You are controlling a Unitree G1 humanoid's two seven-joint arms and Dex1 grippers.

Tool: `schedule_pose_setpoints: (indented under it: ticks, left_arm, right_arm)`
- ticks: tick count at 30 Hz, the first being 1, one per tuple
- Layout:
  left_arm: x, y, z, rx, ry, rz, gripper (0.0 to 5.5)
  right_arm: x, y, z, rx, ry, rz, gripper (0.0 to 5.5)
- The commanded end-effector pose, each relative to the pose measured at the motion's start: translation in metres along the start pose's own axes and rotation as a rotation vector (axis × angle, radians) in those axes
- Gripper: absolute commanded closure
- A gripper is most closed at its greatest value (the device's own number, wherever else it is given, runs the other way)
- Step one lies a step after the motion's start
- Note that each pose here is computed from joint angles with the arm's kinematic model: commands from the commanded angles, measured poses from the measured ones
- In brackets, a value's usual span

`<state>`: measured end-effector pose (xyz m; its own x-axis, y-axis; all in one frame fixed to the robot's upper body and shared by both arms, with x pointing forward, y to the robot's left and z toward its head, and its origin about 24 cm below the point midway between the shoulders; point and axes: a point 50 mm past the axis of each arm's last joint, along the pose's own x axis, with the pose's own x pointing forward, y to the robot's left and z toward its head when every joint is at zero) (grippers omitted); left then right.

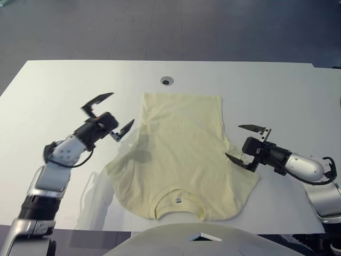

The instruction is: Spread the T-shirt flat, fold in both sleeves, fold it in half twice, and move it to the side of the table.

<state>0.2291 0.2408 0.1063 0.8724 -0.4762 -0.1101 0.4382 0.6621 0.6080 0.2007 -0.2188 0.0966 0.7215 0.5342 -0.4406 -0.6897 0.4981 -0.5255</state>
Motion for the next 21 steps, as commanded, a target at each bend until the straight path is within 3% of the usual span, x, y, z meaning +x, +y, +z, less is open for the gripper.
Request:
schedule_pose_setpoints:
  ticks: [1, 7, 10, 14, 17, 21]
  left_arm:
    - [-0.041, -0.020, -0.003, -0.247, 0.081, 0.000, 0.10]
    - [-0.083, -0.041, -0.017, -0.619, 0.260, 0.067, 0.10]
    - [-0.096, -0.053, -0.022, -0.811, 0.328, 0.068, 0.54]
    - [-0.104, -0.057, -0.024, -0.891, 0.370, 0.071, 0.12]
    - [-0.106, -0.063, -0.026, -0.943, 0.375, 0.040, 0.12]
    - [-0.110, -0.068, -0.032, -0.958, 0.413, 0.023, 0.70]
  right_arm:
    - [-0.014, 0.003, 0.009, 0.204, -0.084, -0.112, 0.13]
    - [-0.027, 0.023, 0.009, 0.338, -0.070, -0.129, 0.13]
    - [-0.029, 0.025, 0.010, 0.337, -0.059, -0.126, 0.10]
    - [-0.030, 0.026, 0.011, 0.333, -0.058, -0.122, 0.10]
    - [-0.031, 0.026, 0.011, 0.328, -0.053, -0.124, 0.10]
    - [-0.032, 0.026, 0.011, 0.323, -0.050, -0.121, 0.10]
